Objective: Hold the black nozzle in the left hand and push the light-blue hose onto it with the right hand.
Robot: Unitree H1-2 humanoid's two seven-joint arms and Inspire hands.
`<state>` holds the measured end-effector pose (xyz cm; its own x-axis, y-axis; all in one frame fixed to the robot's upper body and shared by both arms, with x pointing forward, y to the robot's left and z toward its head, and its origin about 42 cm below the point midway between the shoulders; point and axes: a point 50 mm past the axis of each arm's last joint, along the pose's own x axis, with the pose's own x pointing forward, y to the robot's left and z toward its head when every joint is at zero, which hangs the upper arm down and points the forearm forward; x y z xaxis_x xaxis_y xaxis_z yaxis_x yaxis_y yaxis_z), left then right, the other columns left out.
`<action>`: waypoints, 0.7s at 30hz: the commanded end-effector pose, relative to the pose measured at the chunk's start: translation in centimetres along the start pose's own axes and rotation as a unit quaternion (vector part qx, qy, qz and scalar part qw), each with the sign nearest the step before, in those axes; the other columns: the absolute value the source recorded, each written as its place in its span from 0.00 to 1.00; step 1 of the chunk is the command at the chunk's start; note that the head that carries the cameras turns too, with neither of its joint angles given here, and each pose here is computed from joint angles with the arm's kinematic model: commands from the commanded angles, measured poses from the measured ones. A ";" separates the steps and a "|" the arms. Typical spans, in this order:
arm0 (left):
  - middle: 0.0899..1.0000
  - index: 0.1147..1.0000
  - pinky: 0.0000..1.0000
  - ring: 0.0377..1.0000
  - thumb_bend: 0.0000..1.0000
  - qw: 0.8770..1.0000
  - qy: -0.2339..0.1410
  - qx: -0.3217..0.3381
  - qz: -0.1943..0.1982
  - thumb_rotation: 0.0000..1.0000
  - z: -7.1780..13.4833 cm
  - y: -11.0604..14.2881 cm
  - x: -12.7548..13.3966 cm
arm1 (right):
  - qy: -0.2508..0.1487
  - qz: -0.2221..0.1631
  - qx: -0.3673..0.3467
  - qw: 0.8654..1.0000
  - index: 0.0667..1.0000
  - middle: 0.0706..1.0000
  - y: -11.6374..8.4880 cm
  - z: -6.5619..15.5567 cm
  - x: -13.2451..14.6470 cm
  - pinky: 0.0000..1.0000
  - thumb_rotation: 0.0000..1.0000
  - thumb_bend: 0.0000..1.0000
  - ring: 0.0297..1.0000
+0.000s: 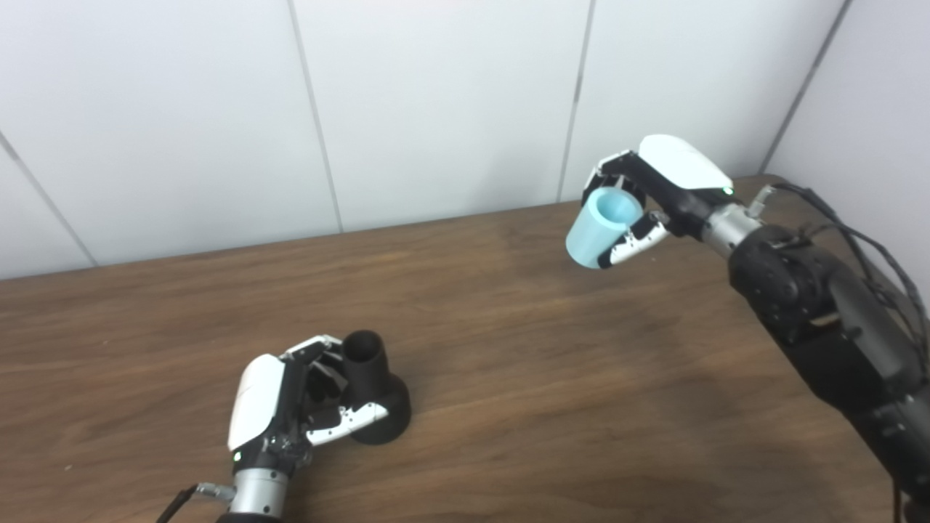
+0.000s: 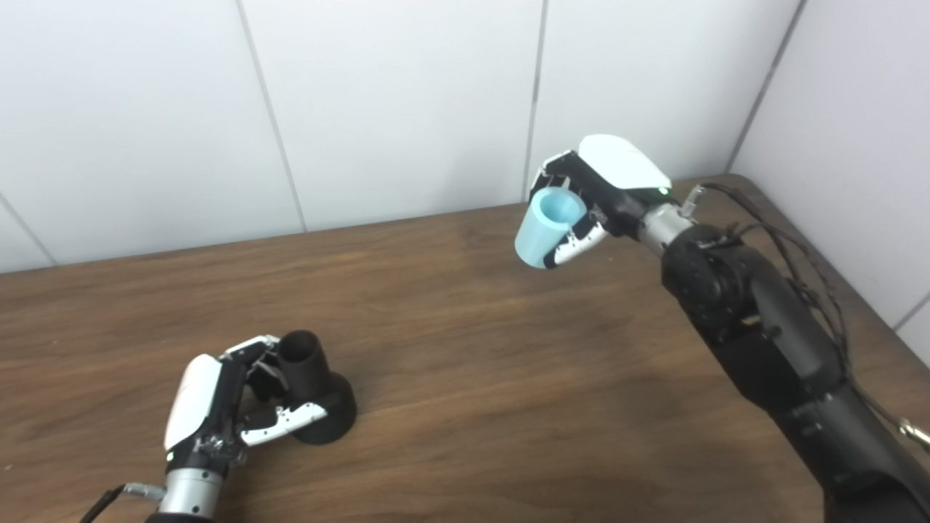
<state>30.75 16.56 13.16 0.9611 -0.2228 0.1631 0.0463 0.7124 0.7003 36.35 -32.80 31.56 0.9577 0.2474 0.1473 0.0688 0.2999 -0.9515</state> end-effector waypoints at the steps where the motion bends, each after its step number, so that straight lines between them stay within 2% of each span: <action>1: 0.40 0.45 0.34 0.34 0.50 0.999 0.027 0.014 -0.026 0.00 -0.8 -1.6 -0.9 | -0.026 -0.027 0.006 0.999 0.45 0.48 -2.0 1.6 -0.2 0.36 0.00 0.50 0.38; 10: 0.41 0.44 0.39 0.37 0.50 0.999 0.025 0.020 -0.028 0.00 -0.4 -2.3 -1.0 | -0.112 -0.029 0.056 0.992 0.48 0.47 -1.2 7.7 -1.6 0.36 0.00 0.50 0.37; 16: 0.39 0.47 0.35 0.34 0.50 0.999 0.028 0.016 -0.031 0.00 0.1 -2.7 -1.1 | -0.143 -0.033 0.087 0.985 0.49 0.47 -0.3 10.2 -2.2 0.33 0.00 0.50 0.37; 21: 0.39 0.44 0.36 0.34 0.50 0.999 0.027 0.012 -0.030 0.00 0.4 -3.0 -1.1 | -0.165 -0.035 0.108 0.980 0.49 0.47 0.6 11.9 -2.3 0.31 0.00 0.49 0.37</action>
<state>30.30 14.31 12.86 0.9569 -0.2305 0.1767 0.0424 0.7128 0.7001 31.43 -22.51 32.34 0.8394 0.4783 0.2584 -0.0207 0.5031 -0.8640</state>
